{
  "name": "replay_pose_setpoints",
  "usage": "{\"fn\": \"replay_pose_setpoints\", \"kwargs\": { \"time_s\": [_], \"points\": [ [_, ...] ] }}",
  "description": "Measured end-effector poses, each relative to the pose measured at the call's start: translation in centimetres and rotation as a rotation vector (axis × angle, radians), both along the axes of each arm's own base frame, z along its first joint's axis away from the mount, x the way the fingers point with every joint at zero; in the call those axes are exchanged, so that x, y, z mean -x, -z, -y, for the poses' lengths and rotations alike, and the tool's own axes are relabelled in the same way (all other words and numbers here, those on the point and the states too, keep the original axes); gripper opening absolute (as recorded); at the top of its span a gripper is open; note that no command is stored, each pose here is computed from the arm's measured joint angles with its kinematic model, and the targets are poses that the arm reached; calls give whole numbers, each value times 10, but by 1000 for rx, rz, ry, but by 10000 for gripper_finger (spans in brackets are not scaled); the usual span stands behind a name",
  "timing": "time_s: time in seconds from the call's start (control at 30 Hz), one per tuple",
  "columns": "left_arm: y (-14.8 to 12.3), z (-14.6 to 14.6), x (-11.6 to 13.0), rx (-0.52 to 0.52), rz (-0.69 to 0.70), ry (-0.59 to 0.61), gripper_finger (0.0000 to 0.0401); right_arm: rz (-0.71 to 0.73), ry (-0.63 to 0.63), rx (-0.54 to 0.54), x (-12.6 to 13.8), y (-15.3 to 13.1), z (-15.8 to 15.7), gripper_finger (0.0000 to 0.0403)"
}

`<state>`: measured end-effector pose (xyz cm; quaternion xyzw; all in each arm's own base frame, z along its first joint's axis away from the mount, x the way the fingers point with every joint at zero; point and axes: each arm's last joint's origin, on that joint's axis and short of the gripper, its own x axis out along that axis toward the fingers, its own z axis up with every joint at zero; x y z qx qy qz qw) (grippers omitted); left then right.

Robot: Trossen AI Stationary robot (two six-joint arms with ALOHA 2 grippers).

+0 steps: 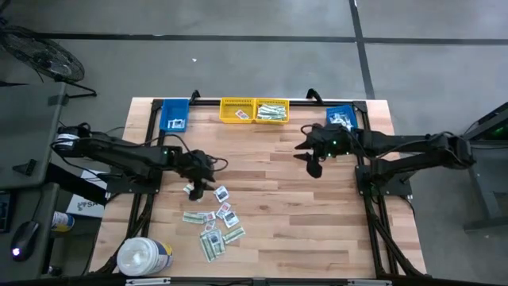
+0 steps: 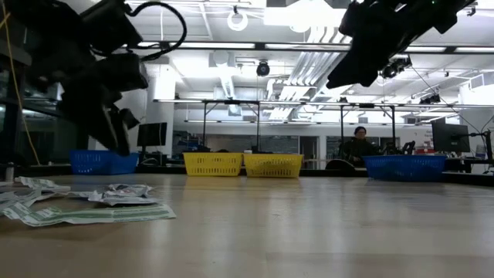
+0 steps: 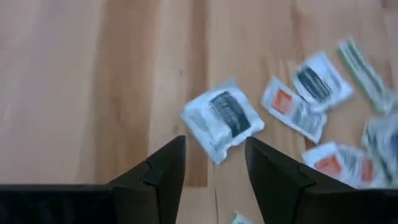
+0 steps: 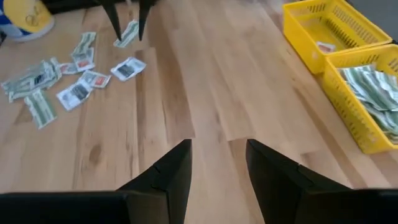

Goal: Pick & Place First Aid Supplies
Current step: Put the black towelette pack into the right blue bin

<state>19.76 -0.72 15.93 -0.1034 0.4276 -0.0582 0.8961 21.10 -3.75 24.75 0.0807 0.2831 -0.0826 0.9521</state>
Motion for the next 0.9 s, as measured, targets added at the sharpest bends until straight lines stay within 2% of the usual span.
{"fn": "replay_pose_setpoints", "kwargs": {
  "time_s": [0.13,0.2,0.33,0.47,0.6,0.9],
  "points": [
    [11,11,-3,-132,-7,236,166,-11,-27,21,-4,2,-8,146],
    [16,16,-5,-217,-6,312,166,-19,-39,27,-5,3,-11,146],
    [19,23,-6,-362,3,389,166,-21,-58,28,-6,4,-15,145],
    [16,28,-9,-462,61,425,166,-20,-68,28,-6,4,-17,147],
    [15,33,-12,-514,102,492,166,-20,-70,28,-6,4,-18,143],
    [23,35,-19,-555,91,581,165,-20,-69,28,-6,4,-17,142]
  ]
}}
